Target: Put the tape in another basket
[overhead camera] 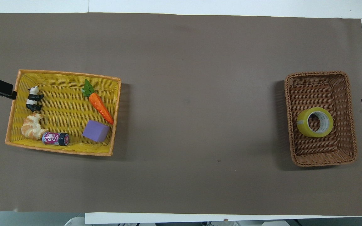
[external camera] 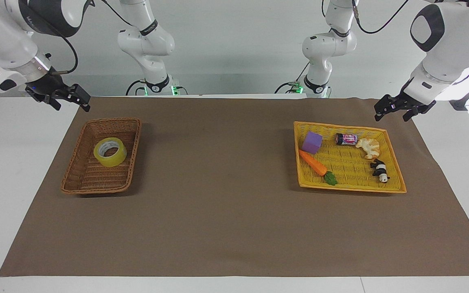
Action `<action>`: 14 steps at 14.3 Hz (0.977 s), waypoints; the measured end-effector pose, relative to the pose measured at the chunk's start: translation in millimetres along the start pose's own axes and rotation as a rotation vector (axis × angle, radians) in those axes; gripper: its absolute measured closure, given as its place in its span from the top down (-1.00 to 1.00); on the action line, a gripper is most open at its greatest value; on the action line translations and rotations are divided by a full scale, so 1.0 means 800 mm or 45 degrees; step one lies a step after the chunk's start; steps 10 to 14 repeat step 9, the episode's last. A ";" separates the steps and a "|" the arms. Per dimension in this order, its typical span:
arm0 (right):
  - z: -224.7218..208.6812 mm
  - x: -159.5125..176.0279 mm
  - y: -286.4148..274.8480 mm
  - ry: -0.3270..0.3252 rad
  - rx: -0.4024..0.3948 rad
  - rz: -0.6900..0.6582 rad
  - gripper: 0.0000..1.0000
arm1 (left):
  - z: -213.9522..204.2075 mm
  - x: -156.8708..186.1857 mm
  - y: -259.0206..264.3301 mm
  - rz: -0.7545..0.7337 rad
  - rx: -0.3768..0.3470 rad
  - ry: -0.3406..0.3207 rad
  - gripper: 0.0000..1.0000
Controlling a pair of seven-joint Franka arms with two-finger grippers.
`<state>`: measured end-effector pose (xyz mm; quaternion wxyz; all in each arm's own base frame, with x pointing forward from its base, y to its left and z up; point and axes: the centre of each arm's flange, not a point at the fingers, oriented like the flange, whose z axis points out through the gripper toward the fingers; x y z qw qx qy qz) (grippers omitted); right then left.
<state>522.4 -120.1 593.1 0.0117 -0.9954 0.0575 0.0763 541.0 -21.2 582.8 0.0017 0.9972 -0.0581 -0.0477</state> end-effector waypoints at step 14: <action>-0.010 0.003 -0.020 0.017 -0.050 -0.039 1.00 | 0.000 0.000 0.000 0.000 0.000 0.000 0.99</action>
